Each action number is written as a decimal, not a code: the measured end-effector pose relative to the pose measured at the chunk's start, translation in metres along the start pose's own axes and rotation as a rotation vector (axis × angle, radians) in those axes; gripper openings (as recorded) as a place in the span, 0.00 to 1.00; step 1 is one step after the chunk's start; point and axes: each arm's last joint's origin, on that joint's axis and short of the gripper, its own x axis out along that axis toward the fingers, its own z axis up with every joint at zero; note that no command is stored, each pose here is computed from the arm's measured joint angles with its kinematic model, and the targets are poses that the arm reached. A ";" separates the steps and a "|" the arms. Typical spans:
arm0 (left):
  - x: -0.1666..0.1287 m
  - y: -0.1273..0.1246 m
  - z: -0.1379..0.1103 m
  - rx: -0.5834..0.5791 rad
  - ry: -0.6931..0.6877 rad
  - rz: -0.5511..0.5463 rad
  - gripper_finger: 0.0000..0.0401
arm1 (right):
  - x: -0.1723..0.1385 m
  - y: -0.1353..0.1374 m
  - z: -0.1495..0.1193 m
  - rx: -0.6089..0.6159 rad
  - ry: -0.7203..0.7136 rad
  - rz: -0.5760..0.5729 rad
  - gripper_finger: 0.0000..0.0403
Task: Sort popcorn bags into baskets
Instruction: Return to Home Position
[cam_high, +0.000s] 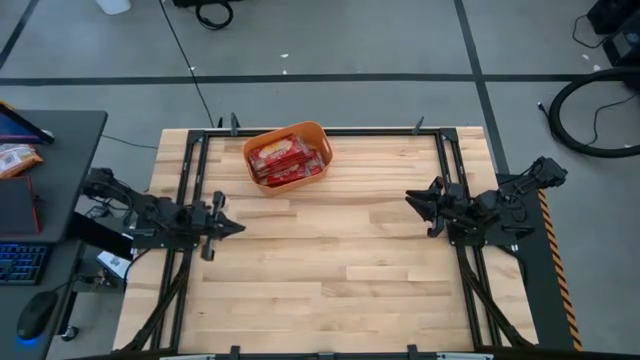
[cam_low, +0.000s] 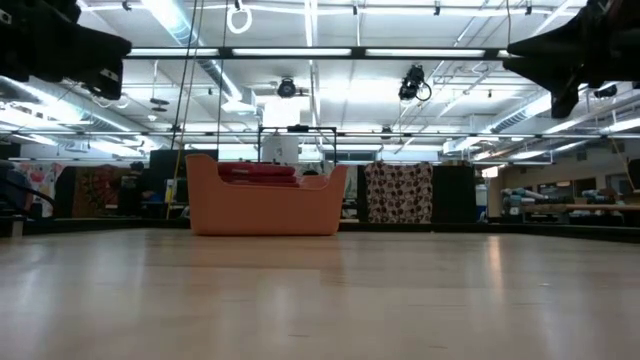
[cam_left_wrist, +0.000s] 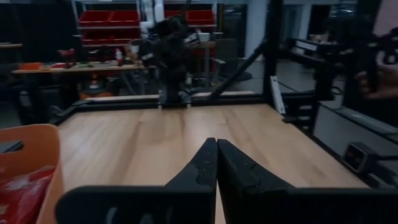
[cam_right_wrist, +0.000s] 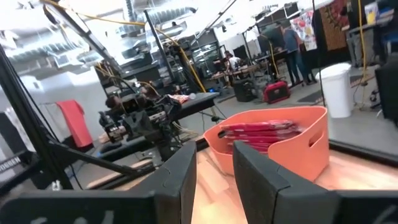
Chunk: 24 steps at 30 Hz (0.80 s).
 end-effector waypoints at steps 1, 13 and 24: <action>-0.001 0.000 0.000 0.002 0.002 -0.010 0.02 | 0.000 0.000 0.000 -0.018 0.000 0.000 0.27; -0.010 -0.002 -0.001 0.002 -0.010 -0.201 0.02 | 0.000 0.000 0.000 -0.068 -0.001 0.000 0.27; -0.012 -0.003 0.018 -0.181 -0.190 -0.283 0.03 | 0.000 0.000 0.000 -0.068 -0.001 0.000 0.27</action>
